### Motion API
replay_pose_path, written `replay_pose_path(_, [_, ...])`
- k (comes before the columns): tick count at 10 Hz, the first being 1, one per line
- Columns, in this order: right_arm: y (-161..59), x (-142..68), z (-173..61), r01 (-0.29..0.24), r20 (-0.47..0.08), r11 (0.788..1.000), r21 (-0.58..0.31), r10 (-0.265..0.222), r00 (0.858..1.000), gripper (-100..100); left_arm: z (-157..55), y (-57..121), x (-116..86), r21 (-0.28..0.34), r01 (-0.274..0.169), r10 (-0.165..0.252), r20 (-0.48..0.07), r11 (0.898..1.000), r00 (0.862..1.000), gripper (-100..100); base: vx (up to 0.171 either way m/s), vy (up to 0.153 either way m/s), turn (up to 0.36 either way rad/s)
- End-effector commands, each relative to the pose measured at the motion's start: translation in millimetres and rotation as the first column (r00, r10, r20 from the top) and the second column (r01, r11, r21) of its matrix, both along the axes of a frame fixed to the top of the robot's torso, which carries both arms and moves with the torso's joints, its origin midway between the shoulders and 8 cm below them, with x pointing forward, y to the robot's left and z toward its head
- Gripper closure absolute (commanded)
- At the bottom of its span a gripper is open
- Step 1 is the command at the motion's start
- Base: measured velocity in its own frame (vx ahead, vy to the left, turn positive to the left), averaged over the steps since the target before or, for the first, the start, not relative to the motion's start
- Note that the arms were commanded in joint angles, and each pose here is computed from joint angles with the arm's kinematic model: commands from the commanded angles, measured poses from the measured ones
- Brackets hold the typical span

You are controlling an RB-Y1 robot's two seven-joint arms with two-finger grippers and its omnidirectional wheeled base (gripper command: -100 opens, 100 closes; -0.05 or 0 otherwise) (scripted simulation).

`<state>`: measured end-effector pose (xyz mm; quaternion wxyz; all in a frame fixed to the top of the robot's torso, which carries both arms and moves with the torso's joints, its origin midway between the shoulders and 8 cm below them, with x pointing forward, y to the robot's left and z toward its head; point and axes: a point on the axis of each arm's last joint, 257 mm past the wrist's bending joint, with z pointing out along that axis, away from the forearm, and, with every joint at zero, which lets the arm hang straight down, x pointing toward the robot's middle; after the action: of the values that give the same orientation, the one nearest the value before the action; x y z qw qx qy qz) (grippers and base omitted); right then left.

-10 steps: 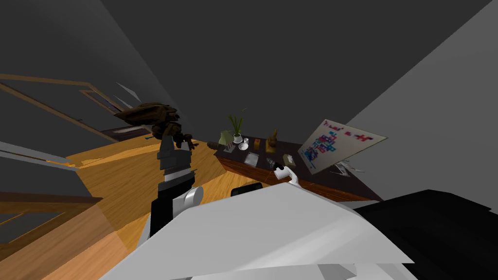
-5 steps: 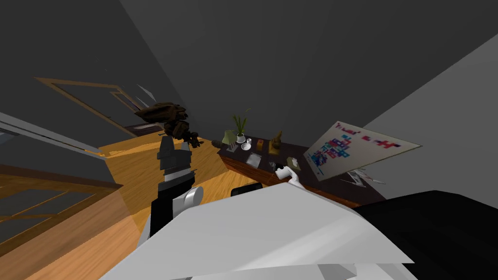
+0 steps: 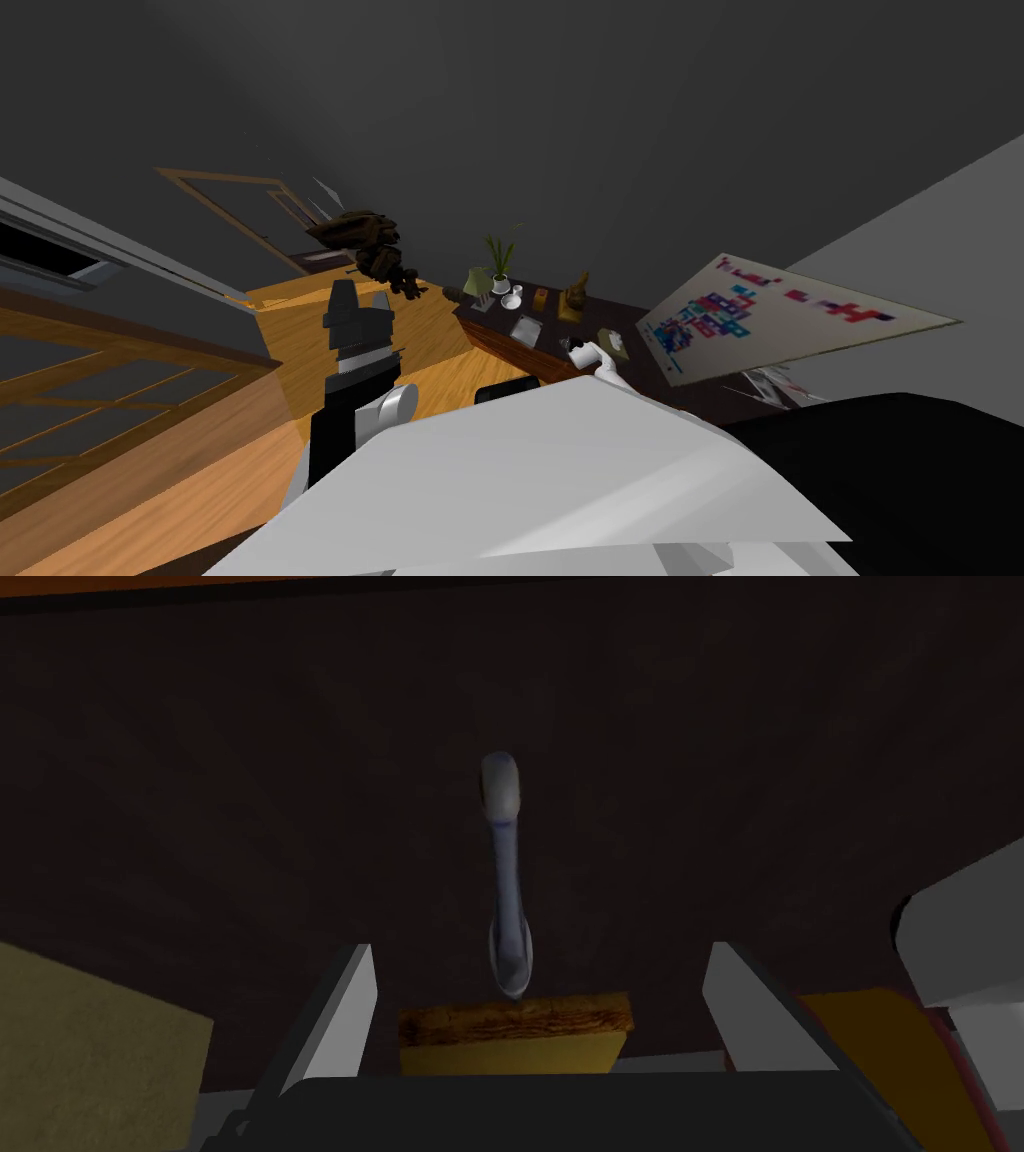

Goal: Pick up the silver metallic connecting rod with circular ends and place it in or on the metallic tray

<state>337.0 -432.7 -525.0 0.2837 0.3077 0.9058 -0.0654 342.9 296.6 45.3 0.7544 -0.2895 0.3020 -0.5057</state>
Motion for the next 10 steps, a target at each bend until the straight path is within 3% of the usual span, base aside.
replay_pose_path(1, [-12.7,-10.8,-7.0,-0.001,-0.060,1.000,-0.031,-0.001,0.998,-100,0.0,0.0,0.0,0.000,0.000,0.000,0.000,1.000,1.000,0,0.022,0.002,0.129])
replay_pose_path(4, [-28.9,-27.0,-14.9,-0.006,-0.136,0.997,-0.071,-0.004,0.991,-100,0.0,0.0,0.0,0.000,0.000,0.000,0.000,1.000,1.000,0,0.021,0.006,0.108])
replay_pose_path(5, [-25.9,-23.7,-14.3,-0.005,-0.118,0.998,-0.061,-0.003,0.993,-100,0.0,0.0,0.0,0.000,0.000,0.000,0.000,1.000,1.000,0,0.007,0.001,0.015])
replay_pose_path(6, [-26.6,-24.8,-14.7,-0.005,-0.122,0.998,-0.063,-0.003,0.992,0,0.0,0.0,0.0,0.000,0.000,0.000,0.000,1.000,1.000,0,0.000,0.000,0.000])
replay_pose_path(7, [-27.7,-28.9,-21.1,0.001,-0.121,0.998,-0.063,-0.009,0.993,-100,0.0,0.0,0.0,0.000,0.000,0.000,0.000,1.000,1.000,0,0.021,-0.012,0.050])
replay_pose_path(10, [-29.5,-37.9,-33.9,0.012,-0.121,0.998,-0.062,-0.020,0.992,-100,0.0,0.0,0.0,0.000,0.000,0.000,0.000,1.000,1.000,0,0.022,-0.024,0.036])
